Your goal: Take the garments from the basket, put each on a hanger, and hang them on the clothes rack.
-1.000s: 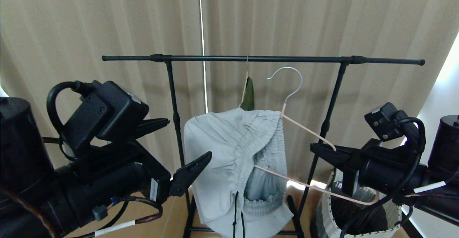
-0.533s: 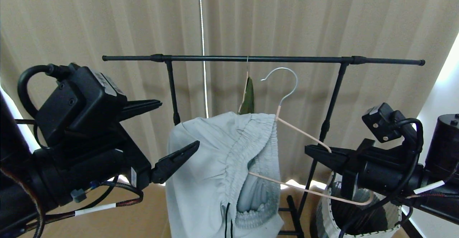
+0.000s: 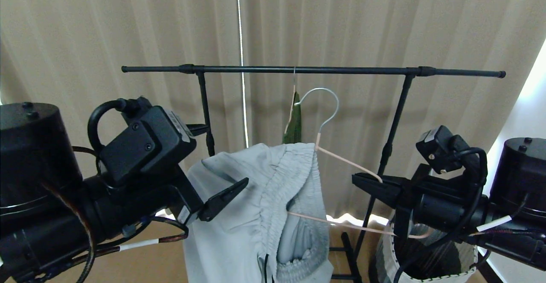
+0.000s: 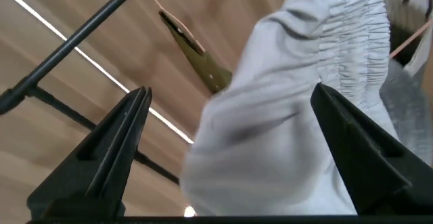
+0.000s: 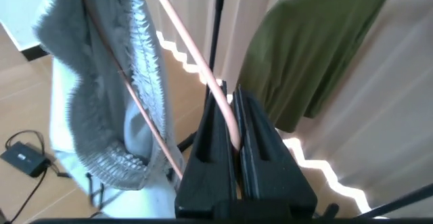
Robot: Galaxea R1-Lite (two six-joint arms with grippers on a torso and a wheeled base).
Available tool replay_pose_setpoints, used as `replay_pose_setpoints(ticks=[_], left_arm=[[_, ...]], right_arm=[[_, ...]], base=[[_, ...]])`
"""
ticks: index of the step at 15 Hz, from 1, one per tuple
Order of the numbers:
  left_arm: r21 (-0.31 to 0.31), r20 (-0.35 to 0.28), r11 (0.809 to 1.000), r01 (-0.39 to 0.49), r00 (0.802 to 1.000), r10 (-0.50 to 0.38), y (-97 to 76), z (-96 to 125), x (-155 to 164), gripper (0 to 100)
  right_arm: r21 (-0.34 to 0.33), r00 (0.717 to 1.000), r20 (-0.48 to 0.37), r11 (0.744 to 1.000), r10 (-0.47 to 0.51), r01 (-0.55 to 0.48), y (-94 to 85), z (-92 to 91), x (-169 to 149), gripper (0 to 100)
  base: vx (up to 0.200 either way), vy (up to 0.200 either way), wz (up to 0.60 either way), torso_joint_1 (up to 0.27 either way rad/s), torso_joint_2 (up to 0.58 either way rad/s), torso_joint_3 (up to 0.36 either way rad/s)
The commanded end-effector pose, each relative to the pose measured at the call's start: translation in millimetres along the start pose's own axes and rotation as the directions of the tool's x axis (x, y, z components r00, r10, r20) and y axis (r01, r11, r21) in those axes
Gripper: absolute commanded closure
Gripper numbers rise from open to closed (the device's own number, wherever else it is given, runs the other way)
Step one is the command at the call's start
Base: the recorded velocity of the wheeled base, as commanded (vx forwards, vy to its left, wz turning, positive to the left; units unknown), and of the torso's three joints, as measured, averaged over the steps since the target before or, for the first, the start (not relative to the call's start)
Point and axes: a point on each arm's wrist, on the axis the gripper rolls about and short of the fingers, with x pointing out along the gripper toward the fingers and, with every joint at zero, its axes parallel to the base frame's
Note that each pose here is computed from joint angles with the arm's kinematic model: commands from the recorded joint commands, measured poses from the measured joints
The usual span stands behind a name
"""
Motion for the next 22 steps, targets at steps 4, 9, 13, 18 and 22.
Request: replay_pose_setpoints(ticks=[4,9,13,18,22], left_arm=[[0.005,-0.031,0.999,0.033,0.999,-0.033,-3.6,-2,30,0],[0.005,-0.031,0.999,0.038,0.999,-0.038,-4.6,-2,33,0],[0.004,-0.015,0.997,0.072,0.997,-0.072,-6.2,-2,32,0],[0.004,0.002,0.994,0.107,0.994,-0.107,-8.0,-3,30,100],[0.000,0.034,0.995,0.098,0.995,-0.098,-10.5,-8,30,100]], right_arm=[[-0.019,0.995,0.019,0.995,0.097,-0.097,10.2,-2.8,-1,100],[-0.071,0.982,0.051,0.982,0.180,-0.176,13.0,-10.3,-6,100],[-0.079,0.980,0.053,0.979,0.191,-0.186,13.2,-9.9,-6,100],[-0.080,0.978,0.056,0.977,0.200,-0.195,13.4,-10.0,-6,100],[-0.079,0.979,0.059,0.979,0.194,-0.189,12.3,-9.3,-6,100]], base=[[0.000,0.000,0.00,0.000,0.00,0.000],[0.000,0.000,0.00,0.000,0.00,0.000],[0.000,0.000,0.00,0.000,0.00,0.000],[0.000,0.000,0.00,0.000,0.00,0.000],[0.000,0.000,0.00,0.000,0.00,0.000]])
